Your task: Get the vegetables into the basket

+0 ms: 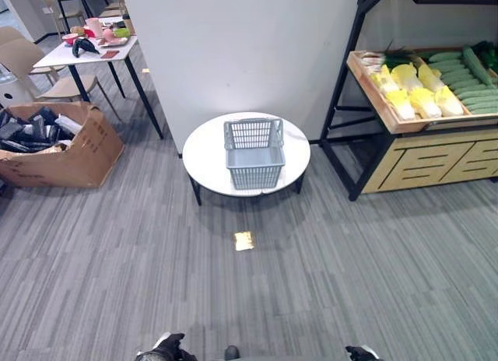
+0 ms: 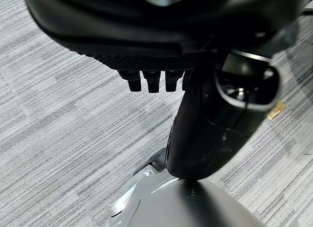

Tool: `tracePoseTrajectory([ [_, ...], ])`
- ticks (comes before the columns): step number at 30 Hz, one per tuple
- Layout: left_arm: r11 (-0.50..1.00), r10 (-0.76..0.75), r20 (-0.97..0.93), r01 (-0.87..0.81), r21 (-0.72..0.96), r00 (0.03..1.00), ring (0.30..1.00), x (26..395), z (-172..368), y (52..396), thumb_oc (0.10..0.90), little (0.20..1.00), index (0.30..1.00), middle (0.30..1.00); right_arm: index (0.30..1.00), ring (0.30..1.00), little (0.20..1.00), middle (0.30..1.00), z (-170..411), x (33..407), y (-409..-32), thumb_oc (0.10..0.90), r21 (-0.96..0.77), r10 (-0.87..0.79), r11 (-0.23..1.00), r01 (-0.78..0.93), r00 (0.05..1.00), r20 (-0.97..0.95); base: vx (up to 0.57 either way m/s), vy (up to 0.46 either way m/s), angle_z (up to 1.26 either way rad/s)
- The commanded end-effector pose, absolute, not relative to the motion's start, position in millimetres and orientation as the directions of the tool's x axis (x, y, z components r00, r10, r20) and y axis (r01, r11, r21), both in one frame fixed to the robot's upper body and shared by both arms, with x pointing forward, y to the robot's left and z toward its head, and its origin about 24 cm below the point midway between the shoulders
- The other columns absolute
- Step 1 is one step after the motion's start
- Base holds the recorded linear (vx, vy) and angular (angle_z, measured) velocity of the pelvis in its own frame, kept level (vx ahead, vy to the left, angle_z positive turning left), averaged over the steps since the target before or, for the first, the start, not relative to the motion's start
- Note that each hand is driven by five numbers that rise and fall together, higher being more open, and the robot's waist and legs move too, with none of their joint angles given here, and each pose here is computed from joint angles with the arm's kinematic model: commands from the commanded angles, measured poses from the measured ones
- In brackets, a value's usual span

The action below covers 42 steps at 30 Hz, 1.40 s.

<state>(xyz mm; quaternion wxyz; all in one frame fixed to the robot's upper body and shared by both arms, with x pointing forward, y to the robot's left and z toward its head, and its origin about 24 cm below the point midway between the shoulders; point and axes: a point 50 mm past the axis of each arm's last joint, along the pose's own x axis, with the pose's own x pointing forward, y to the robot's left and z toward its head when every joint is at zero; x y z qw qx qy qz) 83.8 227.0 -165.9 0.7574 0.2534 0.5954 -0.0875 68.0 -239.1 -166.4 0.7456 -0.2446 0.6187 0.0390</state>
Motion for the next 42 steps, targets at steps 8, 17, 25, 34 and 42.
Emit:
tracePoseTrajectory([
  [8, 0.861, 0.166, -0.959, 0.440, 0.255, 0.232, 1.000, 81, -168, 222, 0.900, 1.000, 1.000, 1.000, 1.000, 1.000, 1.000, 1.000, -165, 78, -239, 0.900, -0.323, -0.241, 0.864, -0.386, 0.246, -0.939, 0.00, 0.000, 0.00],
  [17, 0.856, 0.172, -0.959, 0.447, 0.259, 0.227, 1.000, 81, -168, 223, 0.900, 1.000, 1.000, 1.000, 1.000, 1.000, 1.000, 1.000, -165, 79, -240, 0.900, -0.325, -0.246, 0.865, -0.382, 0.243, -0.938, 0.00, 0.022, -0.01],
  [25, 0.866, 0.185, -0.955, 0.420, 0.271, 0.233, 1.000, 84, -167, 226, 0.900, 1.000, 1.000, 1.000, 1.000, 1.000, 1.000, 1.000, -163, 86, -240, 0.900, -0.330, -0.240, 0.859, -0.392, 0.261, -0.935, 0.03, 0.078, -0.04],
  [34, 0.885, 0.191, -0.946, 0.371, 0.282, 0.262, 1.000, 94, -164, 230, 0.900, 1.000, 1.000, 1.000, 1.000, 1.000, 1.000, 1.000, -159, 103, -240, 0.900, -0.350, -0.235, 0.847, -0.401, 0.309, -0.922, 0.01, 0.093, -0.13],
  [42, 0.898, 0.196, -0.936, 0.330, 0.290, 0.291, 1.000, 101, -161, 232, 0.900, 1.000, 1.000, 1.000, 1.000, 1.000, 1.000, 1.000, -155, 113, -243, 0.900, -0.361, -0.240, 0.876, -0.319, 0.360, -0.901, 0.04, 0.084, -0.05],
])
